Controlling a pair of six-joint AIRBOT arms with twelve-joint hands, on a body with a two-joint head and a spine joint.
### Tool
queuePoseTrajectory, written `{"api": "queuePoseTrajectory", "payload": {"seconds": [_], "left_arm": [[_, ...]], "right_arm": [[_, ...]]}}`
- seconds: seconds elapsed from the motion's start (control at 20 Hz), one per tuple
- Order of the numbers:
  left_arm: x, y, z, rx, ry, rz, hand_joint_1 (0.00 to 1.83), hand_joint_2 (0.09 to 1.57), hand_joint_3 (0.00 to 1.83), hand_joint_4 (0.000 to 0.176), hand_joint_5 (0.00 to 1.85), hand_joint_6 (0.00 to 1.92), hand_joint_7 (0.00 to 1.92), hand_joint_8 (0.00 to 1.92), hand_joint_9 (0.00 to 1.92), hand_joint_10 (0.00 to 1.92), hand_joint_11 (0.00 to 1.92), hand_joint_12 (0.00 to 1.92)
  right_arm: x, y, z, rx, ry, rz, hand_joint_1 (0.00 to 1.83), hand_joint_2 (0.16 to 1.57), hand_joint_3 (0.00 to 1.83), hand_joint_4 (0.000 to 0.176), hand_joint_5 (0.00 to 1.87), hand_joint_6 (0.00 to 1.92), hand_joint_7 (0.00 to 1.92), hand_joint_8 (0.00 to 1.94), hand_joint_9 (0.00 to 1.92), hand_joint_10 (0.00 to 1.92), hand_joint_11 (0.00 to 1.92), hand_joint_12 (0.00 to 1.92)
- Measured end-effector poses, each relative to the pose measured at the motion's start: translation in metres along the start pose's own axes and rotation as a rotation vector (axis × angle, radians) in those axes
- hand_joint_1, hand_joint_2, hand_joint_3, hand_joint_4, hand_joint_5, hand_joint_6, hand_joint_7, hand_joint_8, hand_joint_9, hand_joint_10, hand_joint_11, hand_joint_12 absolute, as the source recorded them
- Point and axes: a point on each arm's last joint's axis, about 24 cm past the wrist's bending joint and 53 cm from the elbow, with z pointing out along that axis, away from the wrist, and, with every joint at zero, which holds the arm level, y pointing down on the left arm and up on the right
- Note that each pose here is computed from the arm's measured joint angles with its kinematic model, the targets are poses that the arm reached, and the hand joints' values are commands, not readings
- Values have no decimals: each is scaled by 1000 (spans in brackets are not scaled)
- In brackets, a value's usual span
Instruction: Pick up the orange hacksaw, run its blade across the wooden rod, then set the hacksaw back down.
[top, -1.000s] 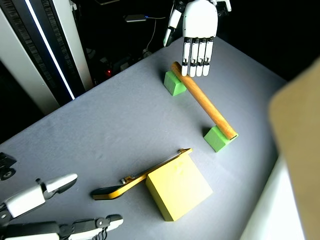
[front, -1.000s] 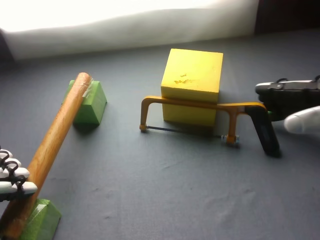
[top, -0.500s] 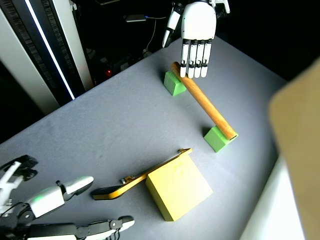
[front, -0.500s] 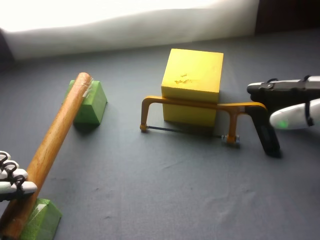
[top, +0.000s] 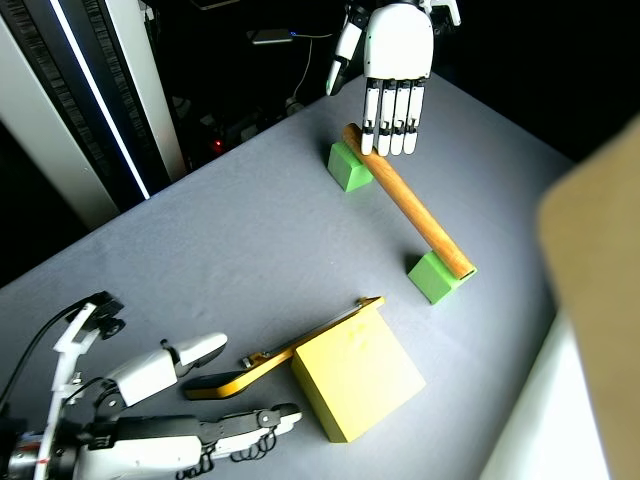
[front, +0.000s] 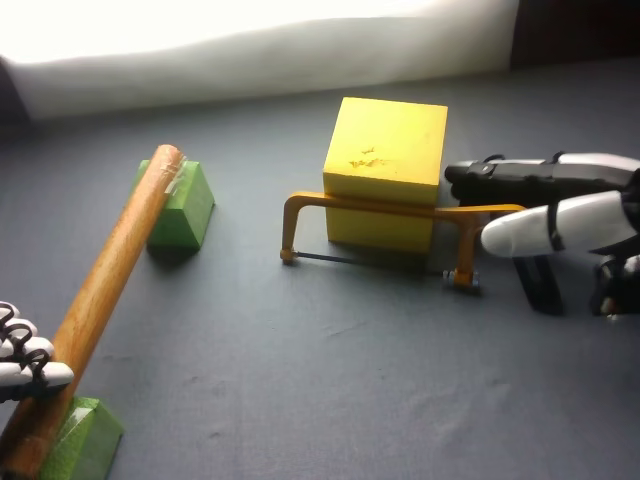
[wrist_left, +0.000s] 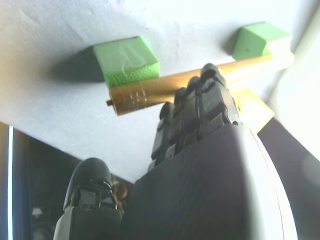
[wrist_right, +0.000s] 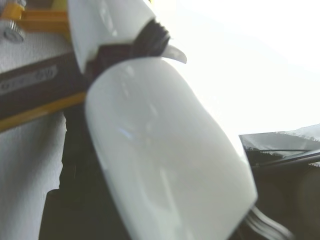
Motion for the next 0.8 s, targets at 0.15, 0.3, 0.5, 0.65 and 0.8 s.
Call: {"api": "queuePoseTrajectory", "payload": {"seconds": [0.15,0.3,0.5,0.65,0.8], "left_arm": [[0,0,0,0,0,0,0,1278,3,0,71,7,64,10,38,12,26,14],[0,0,0,0,0,0,0,1277,1,0,49,0,43,0,18,1,10,9],[0,0,0,1,-1,-1,0,1281,3,0,51,2,51,2,20,1,12,12],[0,0,0,1,-2,-1,0,1287,4,0,58,4,50,2,23,2,10,12],[0,0,0,1,-2,-1,0,1287,3,0,70,7,49,1,14,0,3,10]], "right_arm": [[4,1,6,-3,3,7,1005,1099,0,0,99,4,67,2,105,3,0,526],[7,-2,10,-5,6,23,1018,1093,0,0,107,4,72,2,99,0,0,487],[9,-3,13,-8,6,24,1026,1095,0,0,122,3,65,0,92,0,0,495],[11,-4,16,-11,9,28,1013,1120,4,0,140,6,100,7,126,10,0,558],[10,-3,20,-9,-3,30,1020,1132,4,0,132,2,82,1,112,1,0,533]]}}
